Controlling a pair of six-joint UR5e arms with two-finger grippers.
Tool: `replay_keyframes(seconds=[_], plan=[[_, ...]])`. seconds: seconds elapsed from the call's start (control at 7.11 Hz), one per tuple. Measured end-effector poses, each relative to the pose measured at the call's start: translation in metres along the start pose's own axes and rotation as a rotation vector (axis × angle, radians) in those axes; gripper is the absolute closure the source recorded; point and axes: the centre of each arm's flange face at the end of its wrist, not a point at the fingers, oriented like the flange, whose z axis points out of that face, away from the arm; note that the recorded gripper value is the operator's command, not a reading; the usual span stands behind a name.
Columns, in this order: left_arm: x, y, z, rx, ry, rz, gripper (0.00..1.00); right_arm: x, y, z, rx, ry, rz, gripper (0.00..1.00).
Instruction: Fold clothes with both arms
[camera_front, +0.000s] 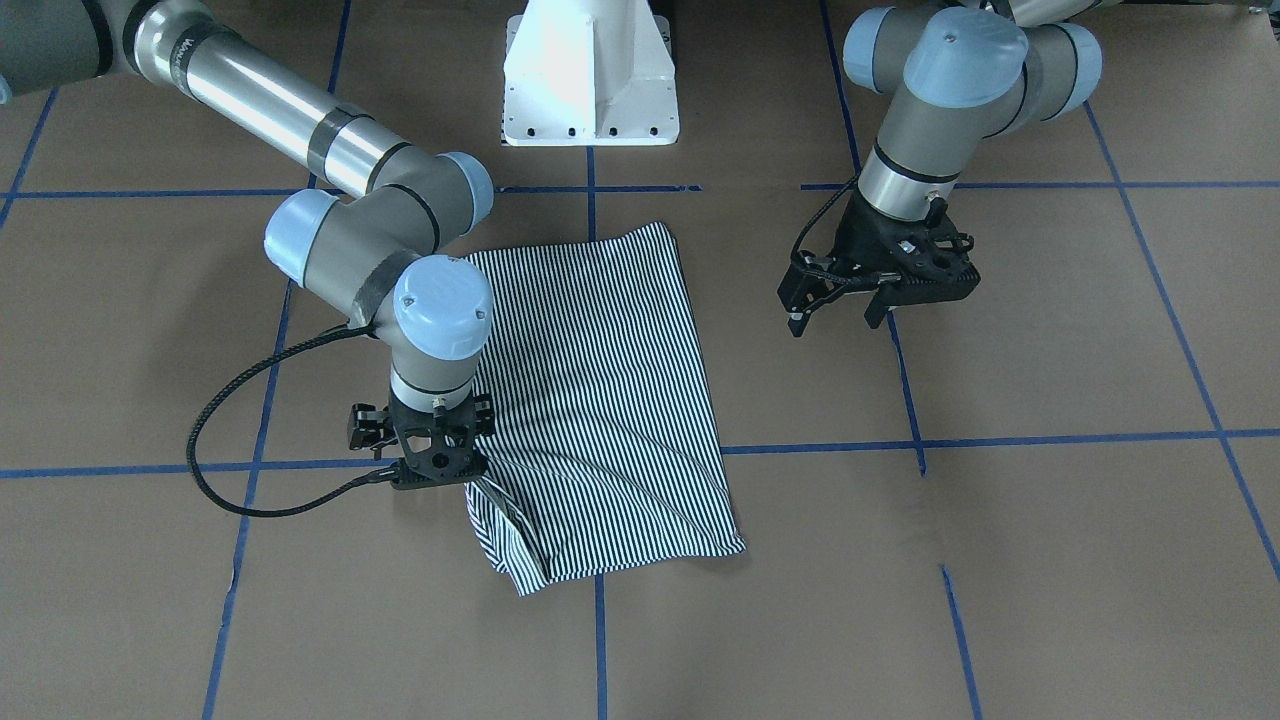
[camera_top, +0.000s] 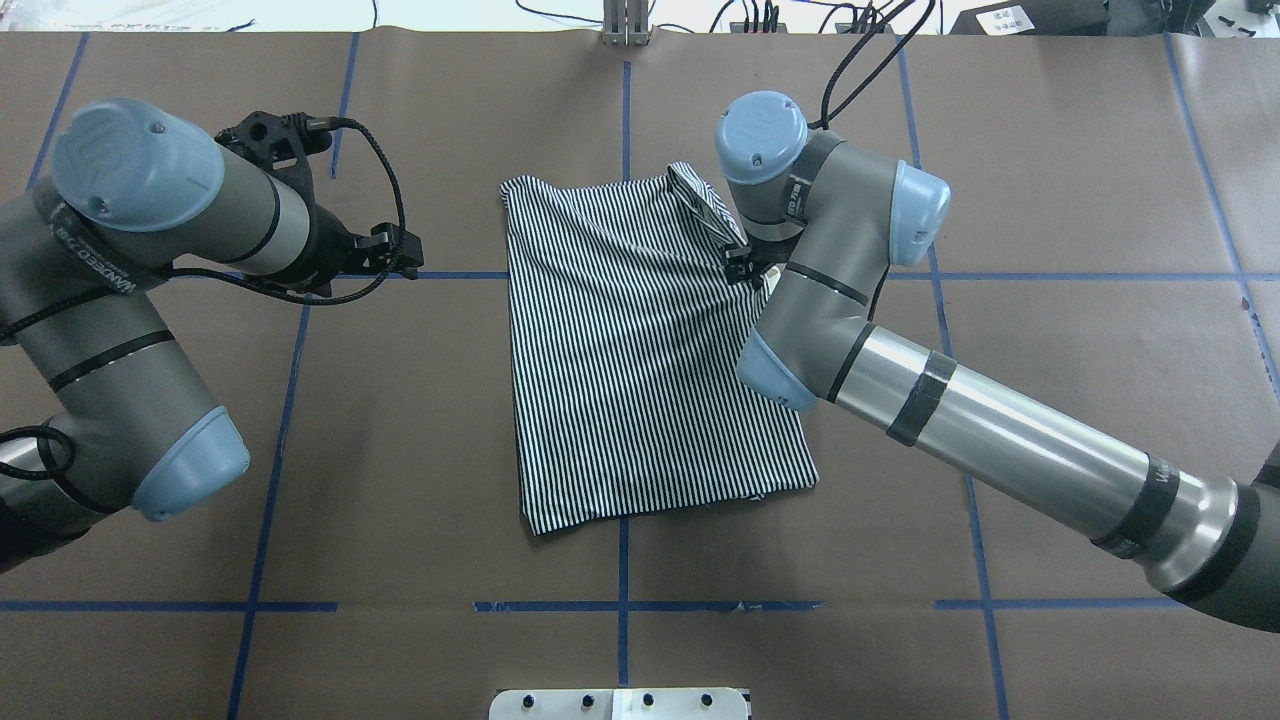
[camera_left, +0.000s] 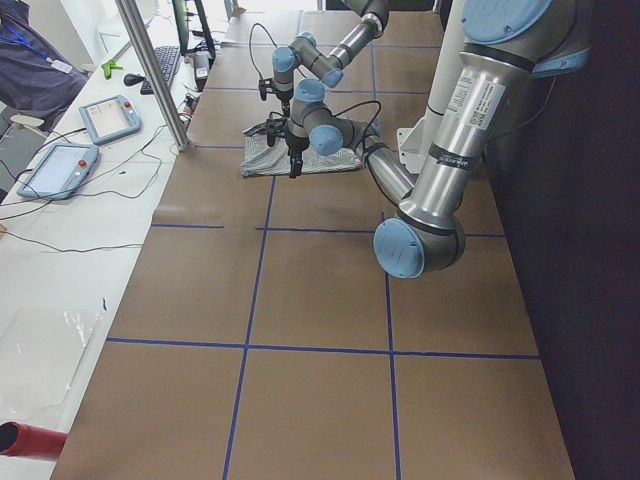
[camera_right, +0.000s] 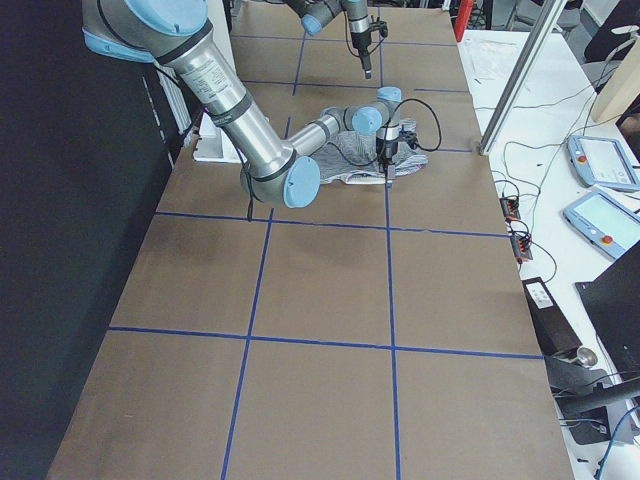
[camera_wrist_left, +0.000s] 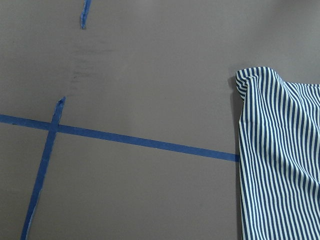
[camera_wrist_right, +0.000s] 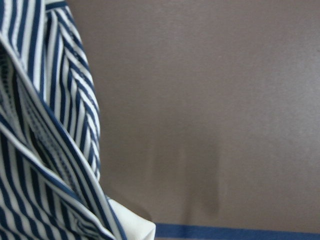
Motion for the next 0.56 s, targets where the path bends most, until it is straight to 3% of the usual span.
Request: replay_keyframes(seconds=[0.28, 0.56], plan=[[0.004, 0.000, -0.005, 0.004, 0.010, 0.000, 0.00, 0.035, 0.002, -0.022, 0.021, -0.027, -0.046, 0.00], [0.006, 0.002, -0.010, 0.006, 0.018, 0.001, 0.00, 0.030, -0.002, -0.055, 0.035, -0.073, -0.054, 0.00]])
